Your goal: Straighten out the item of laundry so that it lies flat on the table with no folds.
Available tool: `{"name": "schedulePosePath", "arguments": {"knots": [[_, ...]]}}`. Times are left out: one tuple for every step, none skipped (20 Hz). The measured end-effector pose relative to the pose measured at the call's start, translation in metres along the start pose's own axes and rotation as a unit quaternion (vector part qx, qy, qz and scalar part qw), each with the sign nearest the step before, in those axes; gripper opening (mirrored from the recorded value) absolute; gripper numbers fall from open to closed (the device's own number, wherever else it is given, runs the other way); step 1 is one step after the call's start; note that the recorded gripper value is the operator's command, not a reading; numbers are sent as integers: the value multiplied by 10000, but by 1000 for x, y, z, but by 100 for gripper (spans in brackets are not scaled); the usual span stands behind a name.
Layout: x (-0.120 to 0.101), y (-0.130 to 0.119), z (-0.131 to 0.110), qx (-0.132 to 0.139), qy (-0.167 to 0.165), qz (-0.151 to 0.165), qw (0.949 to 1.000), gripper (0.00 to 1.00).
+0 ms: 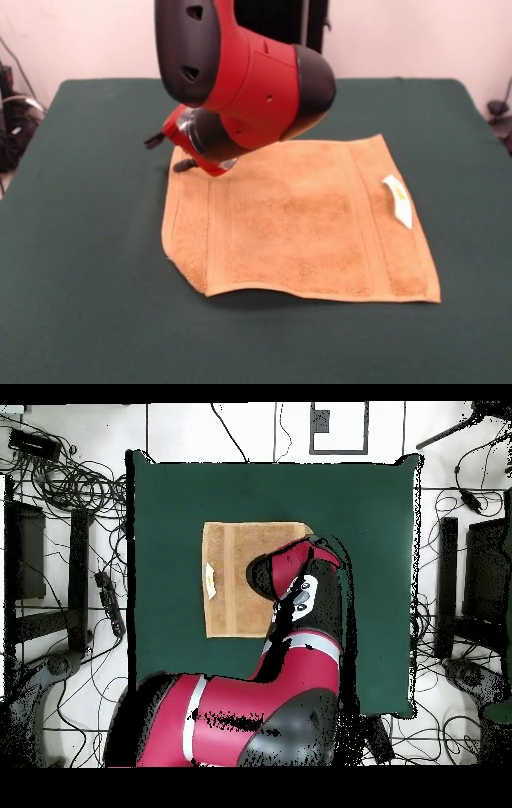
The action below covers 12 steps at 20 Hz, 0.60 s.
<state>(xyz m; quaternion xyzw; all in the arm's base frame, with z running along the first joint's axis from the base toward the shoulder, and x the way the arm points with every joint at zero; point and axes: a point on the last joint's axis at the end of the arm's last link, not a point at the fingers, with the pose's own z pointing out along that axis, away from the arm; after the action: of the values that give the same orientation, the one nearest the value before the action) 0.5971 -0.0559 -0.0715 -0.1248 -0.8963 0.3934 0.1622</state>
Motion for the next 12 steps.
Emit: {"name": "schedulePosePath", "arguments": {"knots": [[0, 0, 0, 1, 0, 0, 10000, 100], [0, 0, 0, 5, -1, 1, 10000, 100], [0, 0, 1, 10, -3, 2, 10000, 100], [0, -1, 1, 14, -4, 1, 10000, 100], [-1, -1, 1, 16, -4, 3, 10000, 100], [0, -1, 1, 16, -4, 2, 10000, 100], [-1, -1, 1, 16, -3, 3, 10000, 100], [-1, -1, 1, 15, -3, 4, 10000, 100], [-1, -2, 1, 12, 0, 9, 10000, 100], [-1, -2, 2, 8, 4, 13, 10000, 100], [-1, -4, 3, -3, 16, 23, 10000, 100], [-1, -6, 3, -35, 41, 43, 10000, 100]]}}
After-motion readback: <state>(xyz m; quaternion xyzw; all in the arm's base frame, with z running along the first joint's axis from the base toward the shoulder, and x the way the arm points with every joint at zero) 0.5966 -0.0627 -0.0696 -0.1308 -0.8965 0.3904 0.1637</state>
